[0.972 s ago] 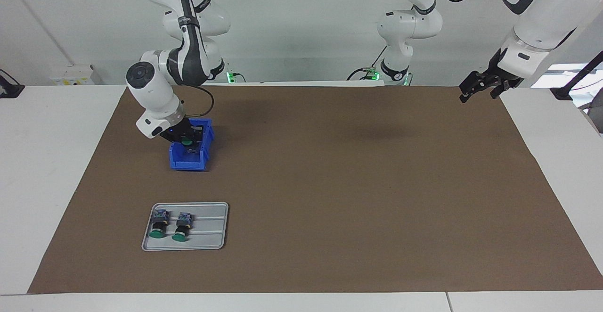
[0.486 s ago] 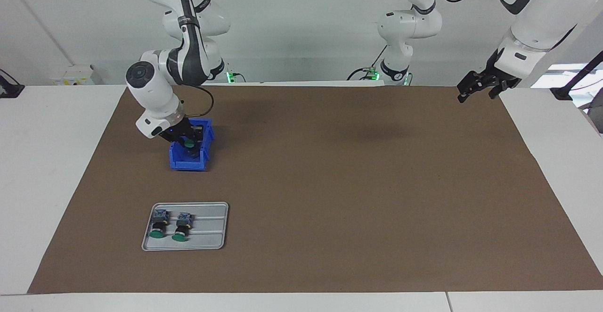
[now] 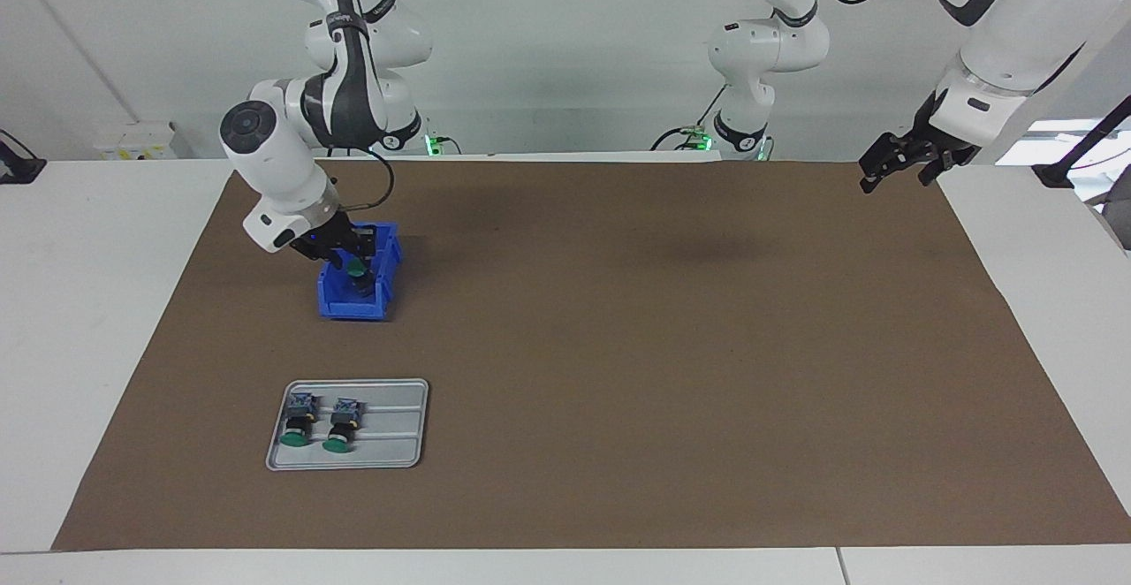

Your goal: Place and press button with both arms

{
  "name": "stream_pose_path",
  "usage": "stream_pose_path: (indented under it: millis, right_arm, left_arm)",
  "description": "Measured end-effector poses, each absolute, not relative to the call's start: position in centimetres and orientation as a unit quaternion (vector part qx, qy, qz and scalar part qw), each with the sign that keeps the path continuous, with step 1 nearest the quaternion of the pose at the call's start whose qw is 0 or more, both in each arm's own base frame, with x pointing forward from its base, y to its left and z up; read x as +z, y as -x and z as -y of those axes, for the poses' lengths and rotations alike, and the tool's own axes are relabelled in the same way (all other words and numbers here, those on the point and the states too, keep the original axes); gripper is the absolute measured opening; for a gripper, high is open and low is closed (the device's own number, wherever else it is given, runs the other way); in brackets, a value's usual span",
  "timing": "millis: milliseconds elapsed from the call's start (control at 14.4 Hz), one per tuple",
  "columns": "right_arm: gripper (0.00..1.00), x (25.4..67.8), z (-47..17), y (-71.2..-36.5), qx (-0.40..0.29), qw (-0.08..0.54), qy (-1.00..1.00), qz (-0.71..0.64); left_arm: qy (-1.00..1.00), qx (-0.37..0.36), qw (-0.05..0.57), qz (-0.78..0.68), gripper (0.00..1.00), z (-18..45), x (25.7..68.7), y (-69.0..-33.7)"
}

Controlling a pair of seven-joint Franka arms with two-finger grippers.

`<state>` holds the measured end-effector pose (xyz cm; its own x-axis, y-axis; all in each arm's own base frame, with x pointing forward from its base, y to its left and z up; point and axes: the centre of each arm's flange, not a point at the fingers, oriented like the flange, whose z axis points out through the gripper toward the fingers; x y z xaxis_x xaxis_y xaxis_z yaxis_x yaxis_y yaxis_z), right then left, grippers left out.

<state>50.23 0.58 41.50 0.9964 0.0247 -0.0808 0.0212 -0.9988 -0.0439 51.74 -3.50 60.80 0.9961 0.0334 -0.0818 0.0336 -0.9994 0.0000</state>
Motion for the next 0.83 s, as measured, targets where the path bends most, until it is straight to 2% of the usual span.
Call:
stream_pose_path:
  millis: [278, 556, 833]
  right_arm:
    - [0.99, 50.7, 0.1, -50.9, 0.027, 0.015, 0.999, 0.015]
    - [1.0, 61.3, 1.0, -50.6, 0.032, 0.011, 0.999, 0.01]
    - [1.0, 65.3, 2.9, -50.8, 0.048, 0.009, 0.999, -0.009]
  left_arm:
    - [-0.999, -0.042, 0.001, -0.019, 1.0, 2.9, 60.8, -51.7]
    - [-0.999, -0.046, 0.001, -0.016, 1.0, 2.9, 60.7, -51.7]
    - [-0.999, -0.047, 0.0, -0.015, 1.0, 2.9, 60.7, -51.6]
